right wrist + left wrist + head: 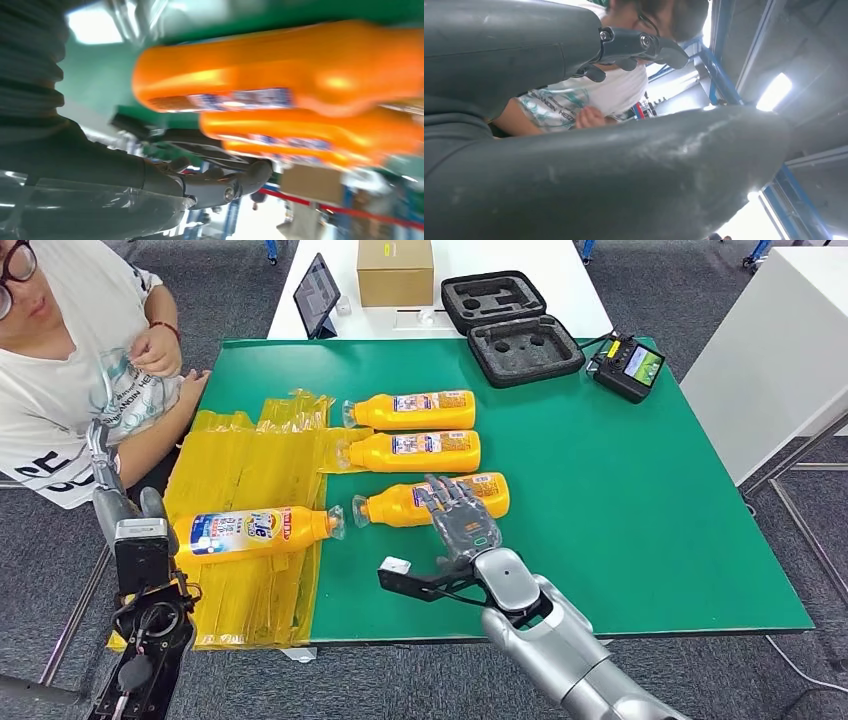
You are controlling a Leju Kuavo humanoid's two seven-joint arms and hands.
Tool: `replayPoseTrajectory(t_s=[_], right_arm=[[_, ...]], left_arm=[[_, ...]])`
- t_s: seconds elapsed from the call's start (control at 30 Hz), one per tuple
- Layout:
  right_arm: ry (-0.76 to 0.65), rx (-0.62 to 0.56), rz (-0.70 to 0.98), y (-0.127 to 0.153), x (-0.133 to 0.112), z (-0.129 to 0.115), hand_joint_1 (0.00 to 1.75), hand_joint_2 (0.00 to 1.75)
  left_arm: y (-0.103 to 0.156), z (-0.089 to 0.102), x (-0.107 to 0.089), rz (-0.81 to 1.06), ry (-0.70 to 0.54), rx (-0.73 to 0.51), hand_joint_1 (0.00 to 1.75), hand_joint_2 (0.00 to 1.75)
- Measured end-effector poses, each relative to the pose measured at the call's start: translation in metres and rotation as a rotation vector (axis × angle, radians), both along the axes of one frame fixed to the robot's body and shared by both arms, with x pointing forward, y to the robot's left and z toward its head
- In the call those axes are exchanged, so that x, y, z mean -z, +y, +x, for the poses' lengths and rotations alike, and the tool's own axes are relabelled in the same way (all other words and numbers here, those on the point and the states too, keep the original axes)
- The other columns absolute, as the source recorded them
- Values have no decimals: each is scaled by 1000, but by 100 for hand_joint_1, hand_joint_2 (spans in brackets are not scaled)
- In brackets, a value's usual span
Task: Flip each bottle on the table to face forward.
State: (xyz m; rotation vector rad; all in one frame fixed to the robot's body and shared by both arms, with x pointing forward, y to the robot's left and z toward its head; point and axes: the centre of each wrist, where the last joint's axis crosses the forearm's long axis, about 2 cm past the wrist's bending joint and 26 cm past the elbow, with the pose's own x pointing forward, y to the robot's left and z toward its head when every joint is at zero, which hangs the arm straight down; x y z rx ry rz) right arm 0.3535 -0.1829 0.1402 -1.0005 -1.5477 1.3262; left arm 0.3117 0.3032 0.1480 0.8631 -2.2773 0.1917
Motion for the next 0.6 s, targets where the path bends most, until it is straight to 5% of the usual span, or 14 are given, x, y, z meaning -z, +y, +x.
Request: replayPoseTrajectory(t_s=[0.6], right_arm=[[113, 103, -131, -38, 1, 56, 0, 175]], left_arm=[[-18, -23, 13, -164, 30, 30, 0, 0]])
